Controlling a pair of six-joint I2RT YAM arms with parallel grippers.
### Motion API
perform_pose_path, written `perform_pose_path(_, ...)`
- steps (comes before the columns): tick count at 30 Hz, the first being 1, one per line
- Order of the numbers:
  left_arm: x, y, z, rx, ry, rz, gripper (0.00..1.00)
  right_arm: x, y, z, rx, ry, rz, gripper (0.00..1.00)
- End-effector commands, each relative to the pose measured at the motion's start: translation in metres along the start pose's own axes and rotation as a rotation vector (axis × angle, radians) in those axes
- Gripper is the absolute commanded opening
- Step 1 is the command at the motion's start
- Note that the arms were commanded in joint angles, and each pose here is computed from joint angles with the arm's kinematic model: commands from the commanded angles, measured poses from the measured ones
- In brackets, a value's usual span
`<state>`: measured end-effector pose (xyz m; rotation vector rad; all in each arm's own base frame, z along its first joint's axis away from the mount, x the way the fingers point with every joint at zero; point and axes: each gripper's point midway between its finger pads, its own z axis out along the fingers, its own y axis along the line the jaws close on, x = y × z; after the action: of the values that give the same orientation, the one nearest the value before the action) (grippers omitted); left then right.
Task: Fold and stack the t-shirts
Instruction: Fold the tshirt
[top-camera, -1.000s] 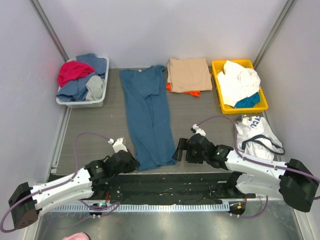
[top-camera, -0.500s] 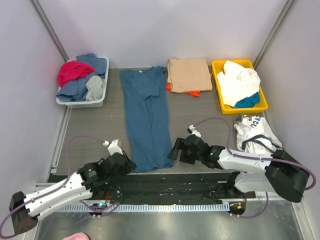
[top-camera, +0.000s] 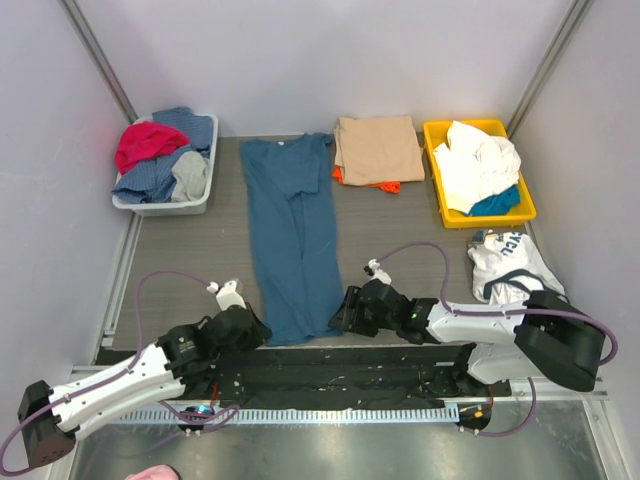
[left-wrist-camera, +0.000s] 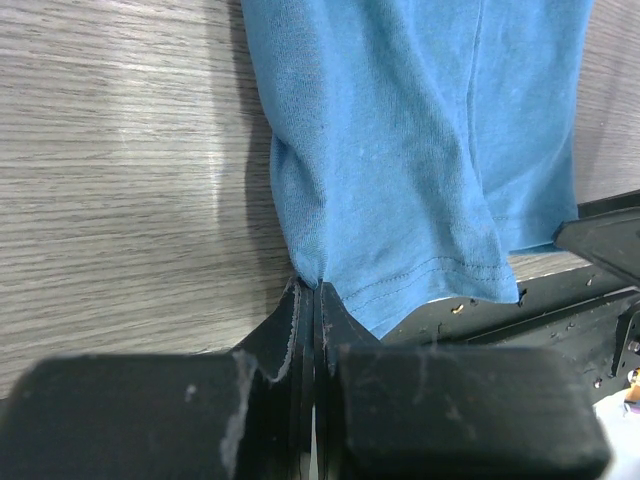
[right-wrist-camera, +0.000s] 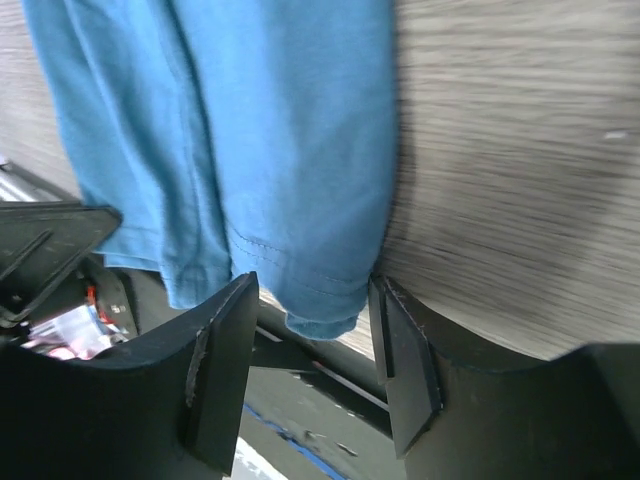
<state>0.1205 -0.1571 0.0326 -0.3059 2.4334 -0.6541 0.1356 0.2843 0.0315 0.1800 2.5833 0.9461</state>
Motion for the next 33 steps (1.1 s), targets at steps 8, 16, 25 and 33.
perform_pose_path(8,-0.002,-0.001,0.001,0.004,-0.012,-0.01,0.0,0.012,-0.005,0.016,0.021,0.003,0.008,0.54)
perform_pose_path(16,-0.001,0.0,0.0,-0.001,-0.006,-0.002,0.0,0.009,-0.017,0.011,0.063,-0.026,-0.004,0.21)
perform_pose_path(25,-0.011,-0.008,-0.018,-0.015,0.004,0.037,0.0,0.011,-0.021,-0.007,0.128,0.015,-0.069,0.01)
perform_pose_path(33,-0.002,-0.002,-0.02,-0.019,0.039,0.016,0.0,0.012,-0.022,-0.025,0.162,0.049,-0.115,0.01)
